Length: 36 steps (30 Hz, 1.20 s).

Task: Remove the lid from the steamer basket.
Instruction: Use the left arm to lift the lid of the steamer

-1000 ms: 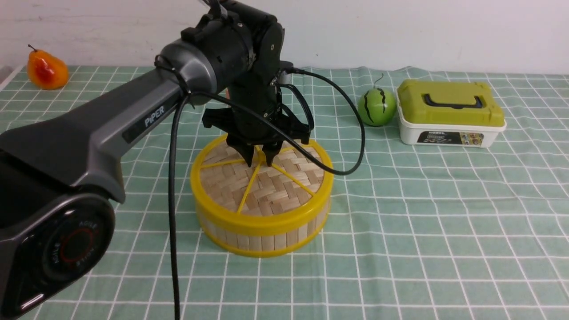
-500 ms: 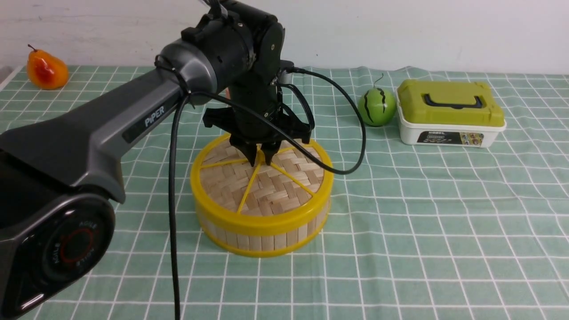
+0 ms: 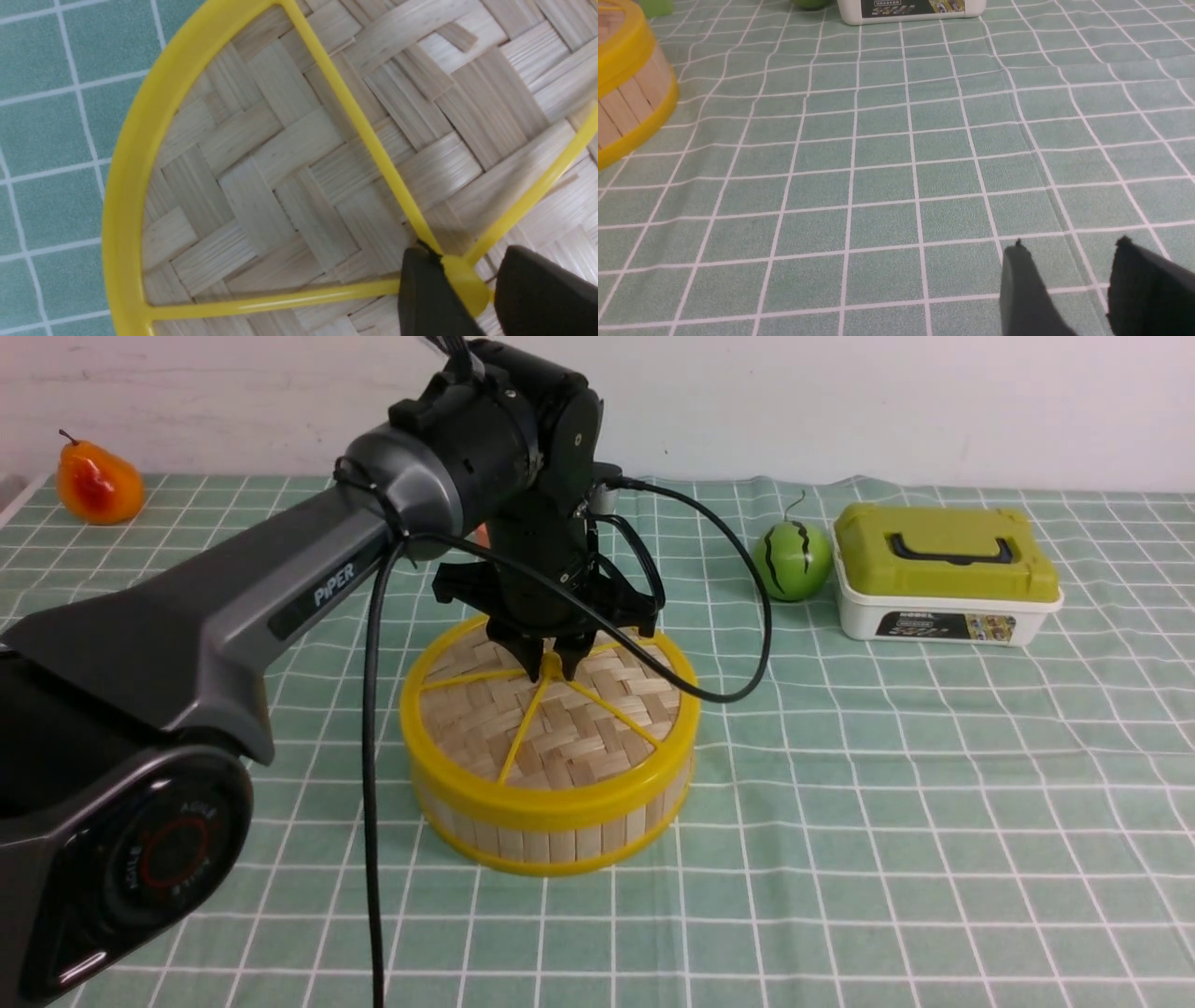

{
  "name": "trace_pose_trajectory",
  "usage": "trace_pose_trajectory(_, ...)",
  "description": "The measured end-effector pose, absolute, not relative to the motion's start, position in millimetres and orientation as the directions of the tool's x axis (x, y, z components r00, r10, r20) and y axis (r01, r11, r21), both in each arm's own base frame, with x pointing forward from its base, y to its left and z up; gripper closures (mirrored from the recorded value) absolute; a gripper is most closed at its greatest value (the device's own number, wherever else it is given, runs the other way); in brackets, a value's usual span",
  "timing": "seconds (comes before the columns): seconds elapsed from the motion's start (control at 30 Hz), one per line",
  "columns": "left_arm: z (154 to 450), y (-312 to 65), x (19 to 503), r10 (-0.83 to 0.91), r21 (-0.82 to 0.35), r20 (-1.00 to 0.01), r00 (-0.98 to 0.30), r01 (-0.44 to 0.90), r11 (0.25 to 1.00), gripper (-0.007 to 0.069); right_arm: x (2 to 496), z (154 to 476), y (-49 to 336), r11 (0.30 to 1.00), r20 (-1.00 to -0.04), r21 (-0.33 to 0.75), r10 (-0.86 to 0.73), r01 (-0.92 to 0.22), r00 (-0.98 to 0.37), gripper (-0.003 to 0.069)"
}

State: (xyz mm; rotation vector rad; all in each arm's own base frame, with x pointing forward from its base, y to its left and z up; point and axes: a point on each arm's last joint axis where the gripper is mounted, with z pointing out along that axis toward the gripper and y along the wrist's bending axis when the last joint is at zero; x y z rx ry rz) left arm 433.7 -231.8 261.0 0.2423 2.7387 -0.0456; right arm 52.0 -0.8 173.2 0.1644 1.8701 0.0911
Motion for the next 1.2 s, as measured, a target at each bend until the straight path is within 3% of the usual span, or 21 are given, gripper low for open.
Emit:
trace_pose_trajectory(0.43,261.1,-231.7,433.7,0.166,0.009,-0.384,-0.908,0.176,0.984,0.0398,52.0,173.2,-0.8,0.987,-0.942,0.146,0.16,0.067,-0.294,0.0417)
trace_pose_trajectory(0.9,261.0,-231.2,433.7,0.168,0.015,-0.383,-0.908,0.175,0.984,0.0504,52.0,173.2,-0.8,0.987,-0.942,0.146,0.16,0.067,-0.294,0.0417)
trace_pose_trajectory(1.2,261.0,-231.1,433.7,0.152,0.009,-0.383,-0.911,0.161,0.987,0.051,52.0,173.2,-0.8,0.987,-0.942,0.146,0.16,0.067,-0.294,0.0417)
